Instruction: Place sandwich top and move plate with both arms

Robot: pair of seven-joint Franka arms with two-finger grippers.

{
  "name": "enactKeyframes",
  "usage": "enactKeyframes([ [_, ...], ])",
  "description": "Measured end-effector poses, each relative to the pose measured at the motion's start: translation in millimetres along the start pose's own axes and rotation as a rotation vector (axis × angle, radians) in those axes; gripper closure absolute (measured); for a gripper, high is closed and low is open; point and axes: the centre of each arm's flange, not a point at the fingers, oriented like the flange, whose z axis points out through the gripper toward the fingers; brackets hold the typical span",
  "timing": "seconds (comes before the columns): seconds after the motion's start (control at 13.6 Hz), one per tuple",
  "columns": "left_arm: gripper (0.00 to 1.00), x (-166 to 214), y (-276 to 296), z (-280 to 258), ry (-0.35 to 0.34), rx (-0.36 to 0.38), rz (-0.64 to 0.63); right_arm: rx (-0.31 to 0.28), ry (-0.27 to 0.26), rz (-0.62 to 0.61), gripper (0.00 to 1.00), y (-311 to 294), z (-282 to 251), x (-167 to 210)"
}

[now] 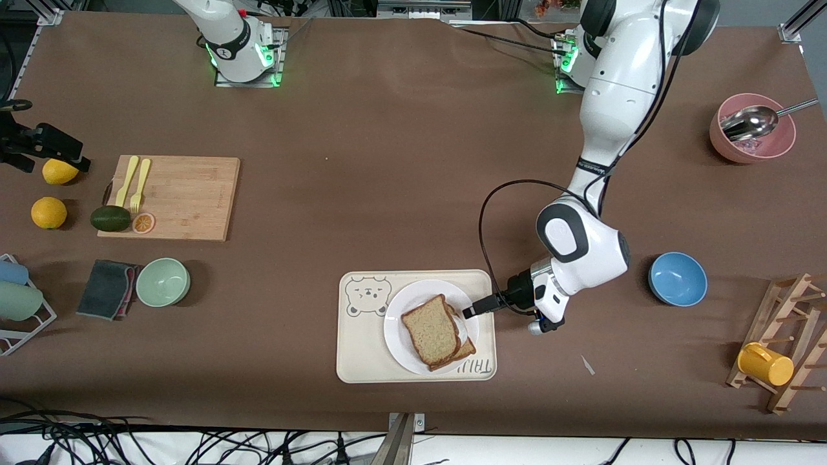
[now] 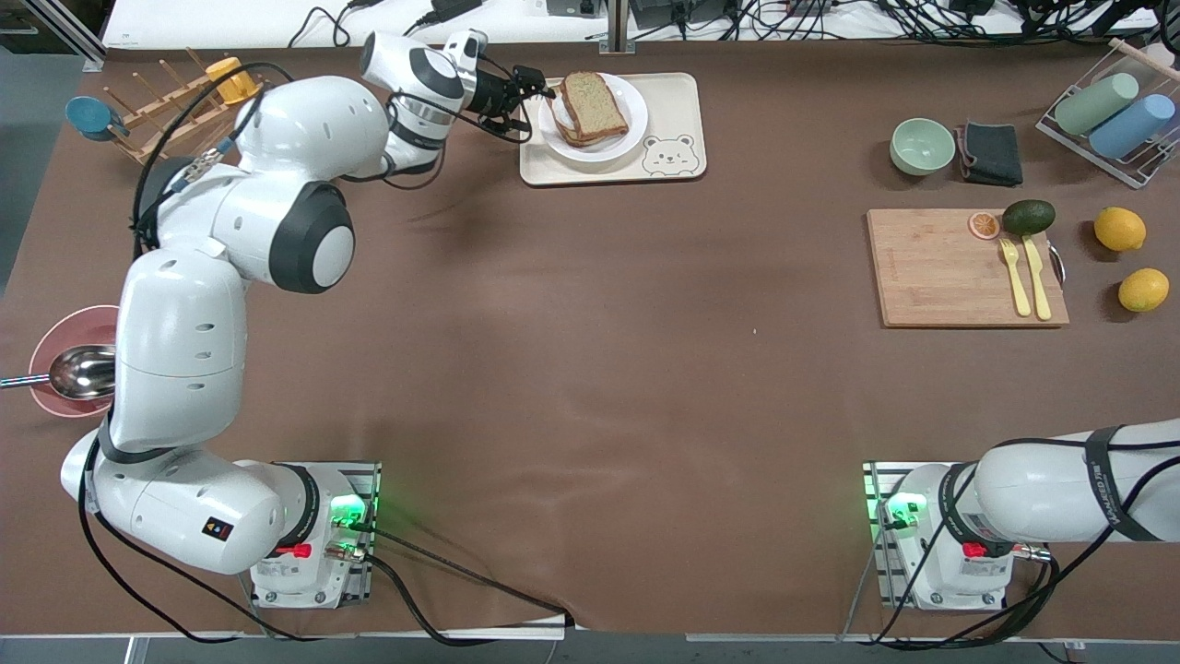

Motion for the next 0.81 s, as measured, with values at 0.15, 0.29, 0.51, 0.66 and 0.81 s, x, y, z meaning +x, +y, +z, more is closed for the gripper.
enactKeyframes([
  [0.15,0.00,7,6,-21,-0.037,0.048,0.034,0.000,0.000,0.000,0.00,0,0,0],
  [0.29,0.00,15,4,-43,-0.069,0.084,0.064,0.000,0.000,0.000,0.00,0,0,0],
  [0.51,0.00,34,-11,-82,-0.110,0.195,0.138,0.000,0.000,0.000,0.00,0,0,0],
  [0.66,0.00,44,-18,-110,-0.127,0.295,0.185,0.000,0.000,0.000,0.00,0,0,0],
  [0.81,0.00,48,-17,-138,-0.153,0.420,0.246,0.000,0.000,0.000,0.00,0,0,0],
])
